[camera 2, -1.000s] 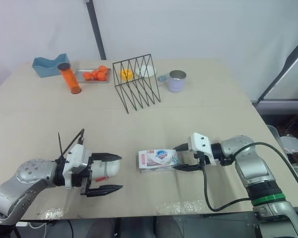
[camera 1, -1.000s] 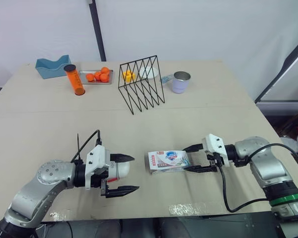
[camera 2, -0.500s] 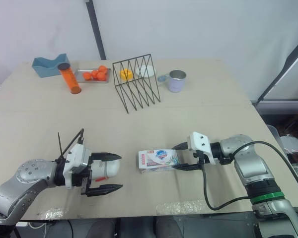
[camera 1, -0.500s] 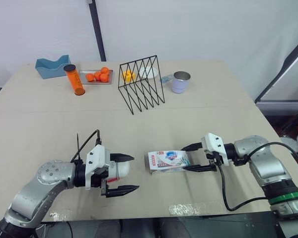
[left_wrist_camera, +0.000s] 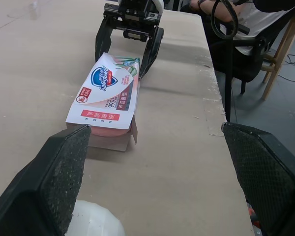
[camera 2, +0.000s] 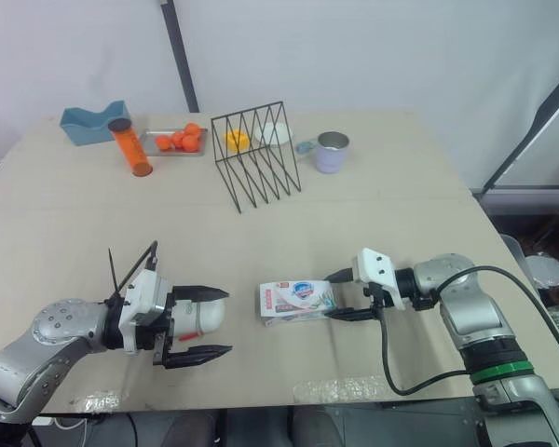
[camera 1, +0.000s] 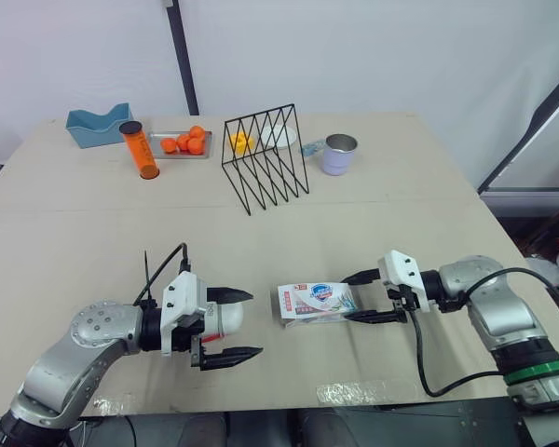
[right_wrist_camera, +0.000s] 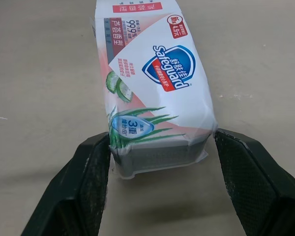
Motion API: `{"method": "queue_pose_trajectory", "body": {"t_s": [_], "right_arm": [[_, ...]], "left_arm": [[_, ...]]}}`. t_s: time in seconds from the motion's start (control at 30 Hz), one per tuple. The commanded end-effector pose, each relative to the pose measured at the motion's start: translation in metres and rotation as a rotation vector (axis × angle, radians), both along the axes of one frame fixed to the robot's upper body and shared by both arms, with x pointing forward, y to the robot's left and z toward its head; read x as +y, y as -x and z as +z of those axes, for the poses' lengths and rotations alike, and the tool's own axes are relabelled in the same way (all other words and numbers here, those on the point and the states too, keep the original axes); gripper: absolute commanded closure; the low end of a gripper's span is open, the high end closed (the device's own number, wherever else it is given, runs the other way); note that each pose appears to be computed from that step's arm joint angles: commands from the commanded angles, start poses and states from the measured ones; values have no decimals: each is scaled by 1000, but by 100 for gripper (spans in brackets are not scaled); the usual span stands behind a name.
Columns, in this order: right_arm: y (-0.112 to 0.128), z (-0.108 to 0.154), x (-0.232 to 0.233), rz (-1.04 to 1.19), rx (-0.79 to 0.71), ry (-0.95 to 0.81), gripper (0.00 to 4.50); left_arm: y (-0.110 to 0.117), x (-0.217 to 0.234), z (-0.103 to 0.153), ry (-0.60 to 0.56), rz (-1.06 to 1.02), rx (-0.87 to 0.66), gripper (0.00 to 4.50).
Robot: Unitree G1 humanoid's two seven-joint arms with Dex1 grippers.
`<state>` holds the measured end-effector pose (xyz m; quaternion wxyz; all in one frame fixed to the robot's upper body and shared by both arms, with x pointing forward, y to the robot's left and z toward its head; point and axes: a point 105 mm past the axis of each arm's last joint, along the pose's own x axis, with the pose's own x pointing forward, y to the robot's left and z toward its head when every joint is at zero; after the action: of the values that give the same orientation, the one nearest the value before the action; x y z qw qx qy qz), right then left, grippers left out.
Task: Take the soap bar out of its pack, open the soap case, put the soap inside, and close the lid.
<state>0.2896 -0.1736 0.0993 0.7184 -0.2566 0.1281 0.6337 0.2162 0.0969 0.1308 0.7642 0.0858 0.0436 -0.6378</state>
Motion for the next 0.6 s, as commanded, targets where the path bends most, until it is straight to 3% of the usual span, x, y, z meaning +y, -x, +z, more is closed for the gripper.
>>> {"method": "queue_pose_trajectory", "body": {"t_s": [0.03,0.2,0.33,0.6], "right_arm": [[1,6,0,6,-20,-2,110],[1,7,1,8,-24,-4,110],[0,8,2,5,-27,-7,230],[1,7,0,-3,-29,-1,230]], "left_arm": [[2,-1,5,1,-12,-34,0],[2,-2,5,1,-15,-32,0],[1,-2,5,-1,-18,-33,0],[2,-3,5,-1,-23,-31,0]]}}
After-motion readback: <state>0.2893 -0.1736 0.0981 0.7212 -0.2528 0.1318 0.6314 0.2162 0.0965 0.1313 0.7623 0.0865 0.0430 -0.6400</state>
